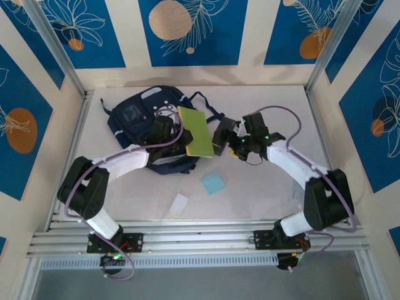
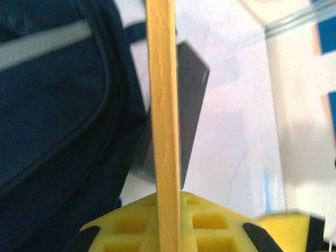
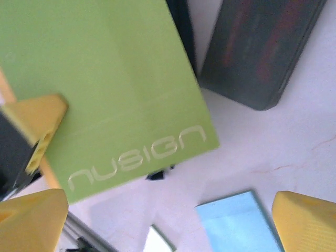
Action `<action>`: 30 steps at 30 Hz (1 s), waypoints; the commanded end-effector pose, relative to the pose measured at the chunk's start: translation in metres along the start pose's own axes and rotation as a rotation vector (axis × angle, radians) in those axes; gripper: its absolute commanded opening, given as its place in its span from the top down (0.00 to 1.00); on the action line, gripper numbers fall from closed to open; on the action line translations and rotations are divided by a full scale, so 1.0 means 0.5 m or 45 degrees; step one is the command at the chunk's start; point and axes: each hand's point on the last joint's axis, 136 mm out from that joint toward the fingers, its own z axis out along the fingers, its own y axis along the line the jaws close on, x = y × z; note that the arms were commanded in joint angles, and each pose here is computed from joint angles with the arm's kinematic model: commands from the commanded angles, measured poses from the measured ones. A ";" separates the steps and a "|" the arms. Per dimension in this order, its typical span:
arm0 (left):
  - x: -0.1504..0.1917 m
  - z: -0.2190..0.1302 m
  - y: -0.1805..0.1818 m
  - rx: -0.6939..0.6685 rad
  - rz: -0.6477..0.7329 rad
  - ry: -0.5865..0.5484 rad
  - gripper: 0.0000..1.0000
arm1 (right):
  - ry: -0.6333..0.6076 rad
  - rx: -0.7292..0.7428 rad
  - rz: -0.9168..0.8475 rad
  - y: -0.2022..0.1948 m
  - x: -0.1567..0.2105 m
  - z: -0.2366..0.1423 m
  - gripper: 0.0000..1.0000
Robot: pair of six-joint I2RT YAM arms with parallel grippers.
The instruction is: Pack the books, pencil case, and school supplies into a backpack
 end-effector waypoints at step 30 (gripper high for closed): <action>-0.029 -0.086 -0.087 0.359 -0.408 -0.359 0.90 | -0.504 -0.695 0.266 0.166 -0.069 0.038 1.00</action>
